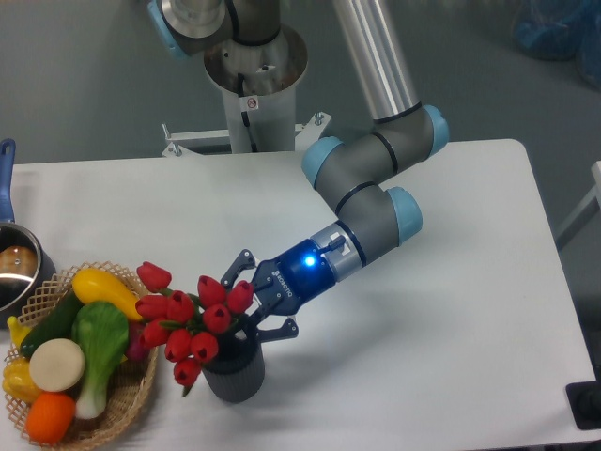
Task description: Insert the flowers into the vase
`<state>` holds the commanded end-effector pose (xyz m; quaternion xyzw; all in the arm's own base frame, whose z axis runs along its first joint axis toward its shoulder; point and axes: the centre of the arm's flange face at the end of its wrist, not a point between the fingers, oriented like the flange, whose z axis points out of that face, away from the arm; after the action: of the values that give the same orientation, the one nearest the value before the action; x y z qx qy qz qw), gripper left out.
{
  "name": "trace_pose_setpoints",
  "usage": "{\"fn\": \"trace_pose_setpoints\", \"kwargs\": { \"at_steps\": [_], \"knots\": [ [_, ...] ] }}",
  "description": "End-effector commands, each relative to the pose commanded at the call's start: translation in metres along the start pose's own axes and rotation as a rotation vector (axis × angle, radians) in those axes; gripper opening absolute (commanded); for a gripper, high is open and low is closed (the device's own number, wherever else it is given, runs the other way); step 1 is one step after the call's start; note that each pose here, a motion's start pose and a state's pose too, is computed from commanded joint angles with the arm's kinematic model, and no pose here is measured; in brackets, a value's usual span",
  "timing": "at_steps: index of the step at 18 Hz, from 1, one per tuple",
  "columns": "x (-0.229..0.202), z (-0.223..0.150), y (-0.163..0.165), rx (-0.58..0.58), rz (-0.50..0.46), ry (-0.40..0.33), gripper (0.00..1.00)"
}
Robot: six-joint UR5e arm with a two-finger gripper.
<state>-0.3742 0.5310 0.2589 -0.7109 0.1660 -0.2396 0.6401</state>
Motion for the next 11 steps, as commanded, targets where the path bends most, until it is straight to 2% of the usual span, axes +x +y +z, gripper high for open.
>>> {"fn": "trace_pose_setpoints", "kwargs": {
  "at_steps": [3, 4, 5, 6, 8, 11],
  "knots": [
    [-0.0003, 0.0001, 0.0009, 0.000, -0.002, 0.000, 0.54],
    [-0.0003, 0.0001, 0.0009, 0.000, 0.000, 0.000, 0.62],
    [-0.0010, -0.0018, 0.0009, 0.000, 0.006, -0.003, 0.79],
    [-0.0011, -0.0037, 0.0007, 0.001, 0.027, -0.006, 0.88],
    [0.0008, -0.0044, 0.0037, 0.001, 0.039, -0.007, 0.99],
    [0.0012, -0.0082, 0.0029, 0.001, 0.039, -0.013, 1.00]
  ]
}}
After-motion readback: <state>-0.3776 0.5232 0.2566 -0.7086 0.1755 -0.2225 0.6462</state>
